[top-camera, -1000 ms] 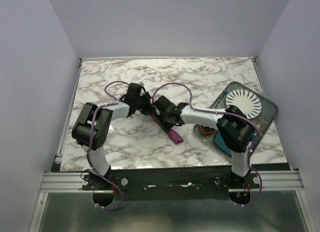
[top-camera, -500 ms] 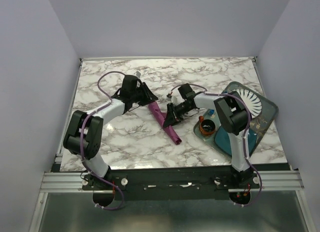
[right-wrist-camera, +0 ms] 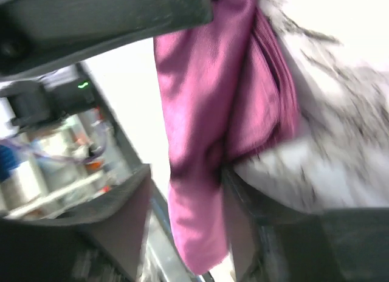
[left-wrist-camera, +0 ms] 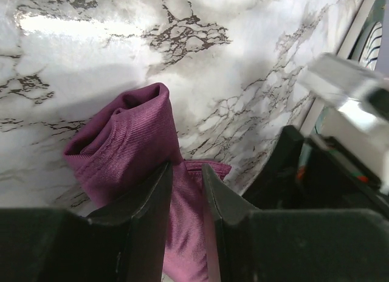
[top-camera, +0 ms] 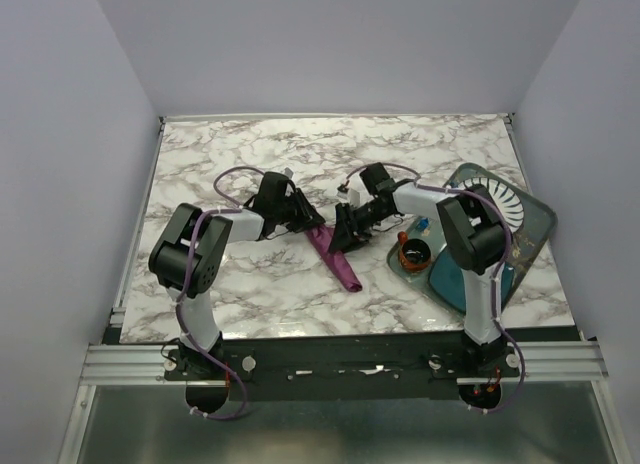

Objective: Fold the napkin, place the utensils inside, and roll it up
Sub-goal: Roll the napkin with the utensil

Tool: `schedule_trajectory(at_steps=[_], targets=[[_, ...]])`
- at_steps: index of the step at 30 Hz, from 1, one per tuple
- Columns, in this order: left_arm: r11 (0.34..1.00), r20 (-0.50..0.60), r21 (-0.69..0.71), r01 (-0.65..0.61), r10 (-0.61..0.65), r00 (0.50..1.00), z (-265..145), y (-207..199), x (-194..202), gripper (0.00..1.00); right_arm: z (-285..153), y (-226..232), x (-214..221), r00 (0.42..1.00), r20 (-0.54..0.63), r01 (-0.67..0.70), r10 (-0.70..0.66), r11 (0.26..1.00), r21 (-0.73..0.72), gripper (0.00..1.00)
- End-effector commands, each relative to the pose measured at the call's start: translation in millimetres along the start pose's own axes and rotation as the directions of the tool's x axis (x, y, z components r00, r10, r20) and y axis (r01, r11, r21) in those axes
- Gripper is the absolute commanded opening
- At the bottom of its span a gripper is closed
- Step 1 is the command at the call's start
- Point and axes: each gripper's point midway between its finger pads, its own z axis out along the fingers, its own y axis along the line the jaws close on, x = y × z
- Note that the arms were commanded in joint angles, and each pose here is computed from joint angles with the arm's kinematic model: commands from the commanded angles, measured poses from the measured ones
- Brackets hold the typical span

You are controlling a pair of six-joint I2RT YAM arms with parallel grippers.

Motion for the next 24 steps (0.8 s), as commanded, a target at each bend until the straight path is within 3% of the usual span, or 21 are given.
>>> schedule_trajectory(at_steps=[1,5,6,8,9,12,19,24], targets=[[0.998,-0.002,-0.053,0.015,-0.015,1.0,5.8,25.8,10.5,0.36,-26.4,-2.6,-3.9,0.988,0.066,0.109,-0.137,0.94,0.323,0.63],[0.998,-0.01,-0.061,0.033,-0.033,0.999,6.1,30.3,13.6,0.35,-34.6,8.8,-7.1,0.957,0.112,0.16,-0.269,0.808,0.567,0.7],[0.997,-0.012,-0.062,0.036,-0.037,0.999,6.3,30.5,14.1,0.35,-36.7,9.1,-9.4,0.936,0.121,0.168,-0.33,0.721,0.673,0.71],[0.997,-0.014,-0.064,0.051,-0.052,0.999,5.9,31.9,14.0,0.35,-35.2,11.6,-12.3,0.917,0.142,0.147,-0.374,0.645,0.75,0.77],[0.997,-0.016,-0.064,0.054,-0.055,0.998,5.8,31.3,13.9,0.35,-35.2,16.4,-16.3,0.892,0.146,0.142,-0.427,0.573,0.807,0.78],[0.995,-0.021,-0.071,0.073,-0.075,0.997,4.2,33.3,13.5,0.35,-26.6,18.1,-17.4,0.865,0.125,0.135,-0.486,0.465,0.875,0.78],[0.992,-0.032,-0.069,0.106,-0.109,0.994,3.5,32.6,14.8,0.35,13.2,7.3,-16.9,0.839,0.023,0.219,-0.543,0.378,0.899,0.7],[0.992,-0.023,-0.067,0.109,-0.111,0.994,-0.1,31.4,11.7,0.35,24.2,-6.4,-12.5,0.844,-0.004,0.235,-0.536,0.364,0.901,0.59]])
